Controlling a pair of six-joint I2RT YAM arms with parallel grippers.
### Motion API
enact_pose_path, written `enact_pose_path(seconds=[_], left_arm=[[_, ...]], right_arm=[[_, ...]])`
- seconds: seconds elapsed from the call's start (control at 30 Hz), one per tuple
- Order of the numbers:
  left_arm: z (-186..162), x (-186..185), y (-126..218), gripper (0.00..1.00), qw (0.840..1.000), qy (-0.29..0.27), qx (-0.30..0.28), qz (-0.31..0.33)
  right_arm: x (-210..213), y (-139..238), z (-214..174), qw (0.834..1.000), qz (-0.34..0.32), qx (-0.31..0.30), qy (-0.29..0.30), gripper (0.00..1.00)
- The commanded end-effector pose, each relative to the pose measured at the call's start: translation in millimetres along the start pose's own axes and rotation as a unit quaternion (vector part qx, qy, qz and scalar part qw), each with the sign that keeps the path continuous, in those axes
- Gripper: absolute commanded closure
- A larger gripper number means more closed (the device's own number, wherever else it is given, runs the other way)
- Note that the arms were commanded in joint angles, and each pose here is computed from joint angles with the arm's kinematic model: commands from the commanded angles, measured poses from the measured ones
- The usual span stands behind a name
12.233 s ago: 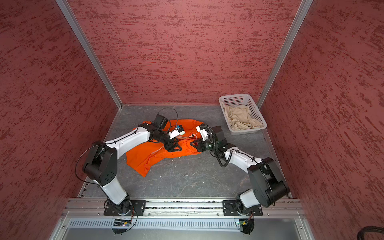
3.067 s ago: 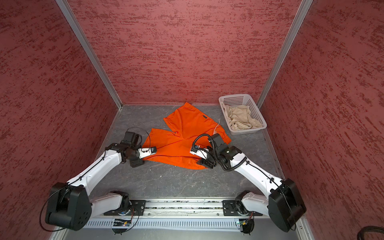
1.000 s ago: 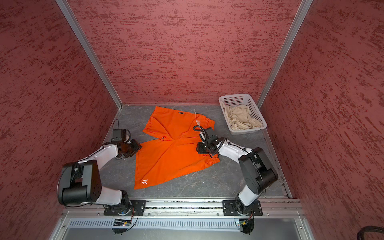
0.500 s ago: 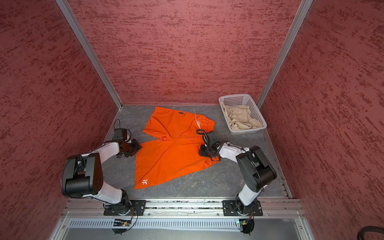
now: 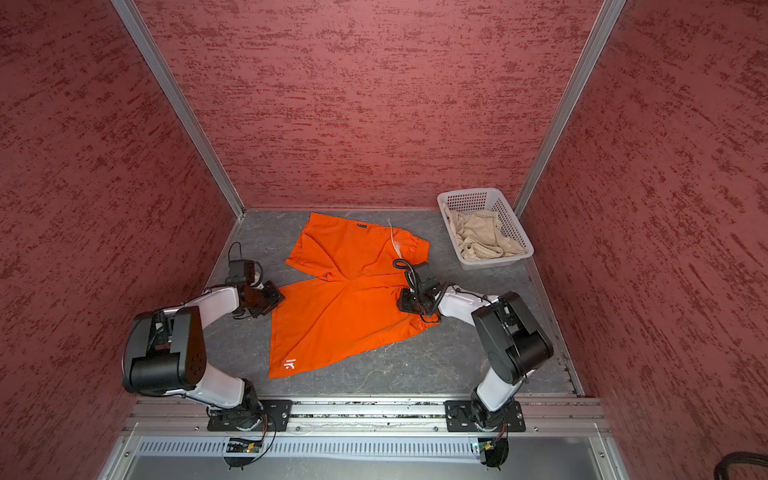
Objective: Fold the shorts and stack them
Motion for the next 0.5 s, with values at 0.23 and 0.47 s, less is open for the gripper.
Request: enact_pose_path(seconds=[0.23, 0.47], left_arm=[[-6, 3, 5, 0.82, 1.0, 0.001, -0.002, -0.019], [11, -17, 12, 1.0, 0.997, -0.015, -0.025, -0.07]], right_arm=[[-8, 0, -8, 1.0, -0.009, 0.0, -0.026, 0.6], [-20, 1, -21, 0.998, -0.027, 0.005, -0.05, 0.61]])
Point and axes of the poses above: each gripper's point midway between its finger pads, its own y axis back along the fingers, its own x axis along the line the jaws close on, z = x × y, the point moved 10 cm from there along y, back along the fingers, and after that the axes turned 4 degrees about y, right-handed, at the moved point
